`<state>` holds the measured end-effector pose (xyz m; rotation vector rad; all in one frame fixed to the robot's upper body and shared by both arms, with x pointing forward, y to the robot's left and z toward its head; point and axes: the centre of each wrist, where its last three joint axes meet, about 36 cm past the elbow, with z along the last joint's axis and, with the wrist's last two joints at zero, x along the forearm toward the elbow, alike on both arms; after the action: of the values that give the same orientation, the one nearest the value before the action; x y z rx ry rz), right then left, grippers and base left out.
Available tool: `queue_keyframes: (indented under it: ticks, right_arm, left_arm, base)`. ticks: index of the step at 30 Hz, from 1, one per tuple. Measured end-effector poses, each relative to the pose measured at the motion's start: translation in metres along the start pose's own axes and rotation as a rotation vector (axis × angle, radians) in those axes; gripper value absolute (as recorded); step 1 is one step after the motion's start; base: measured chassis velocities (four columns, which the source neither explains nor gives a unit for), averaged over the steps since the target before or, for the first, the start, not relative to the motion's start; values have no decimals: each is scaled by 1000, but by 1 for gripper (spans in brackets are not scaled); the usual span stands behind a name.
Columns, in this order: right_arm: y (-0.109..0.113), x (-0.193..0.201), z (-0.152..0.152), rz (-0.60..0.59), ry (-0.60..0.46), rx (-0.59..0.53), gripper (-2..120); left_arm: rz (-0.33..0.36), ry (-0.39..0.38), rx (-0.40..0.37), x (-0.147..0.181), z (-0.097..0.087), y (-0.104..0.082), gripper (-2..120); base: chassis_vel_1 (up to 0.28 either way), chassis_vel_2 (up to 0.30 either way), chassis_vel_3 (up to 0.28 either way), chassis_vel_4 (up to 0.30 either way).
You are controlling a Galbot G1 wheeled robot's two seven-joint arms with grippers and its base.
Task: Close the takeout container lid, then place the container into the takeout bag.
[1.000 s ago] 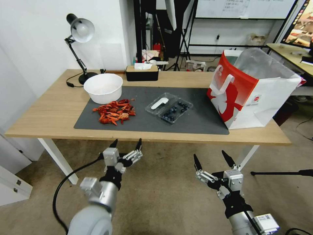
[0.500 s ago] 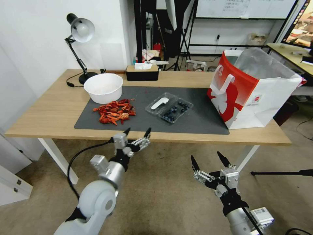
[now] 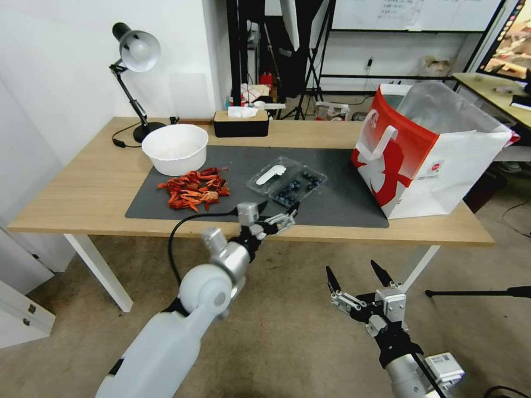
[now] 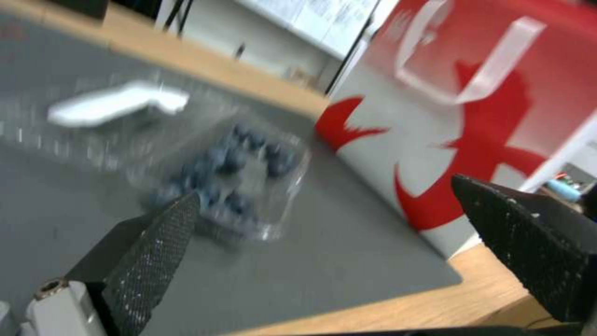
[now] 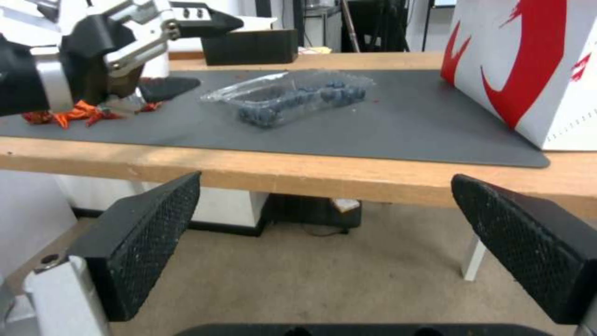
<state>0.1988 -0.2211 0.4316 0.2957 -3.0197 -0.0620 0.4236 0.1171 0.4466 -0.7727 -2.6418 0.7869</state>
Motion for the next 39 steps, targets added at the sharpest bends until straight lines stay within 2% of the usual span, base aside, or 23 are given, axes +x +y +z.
queue_keyframes:
  ticks: [2,4,11,23,39]
  right_arm:
    - [0,-1,2,2,5,0,100]
    - [0,-1,4,3,8,0,100]
    - [-1,-1,8,6,13,1,100]
    - [0,-1,10,7,12,4,100]
    - [0,2,14,5,15,16,100]
  left_arm:
    - [-48,62,76,-7,-9,-5,100]
    - [-63,112,152,-14,-18,-10,100]
    - [-107,168,227,-30,-30,-12,100]
    - [-136,191,285,-46,-33,-13,100]
    - [-138,187,308,-63,-28,-15,100]
  base:
    - [0,0,0,0]
    - [0,0,0,0]
    - [0,0,0,0]
    - [0,0,0,0]
    - [0,0,0,0]
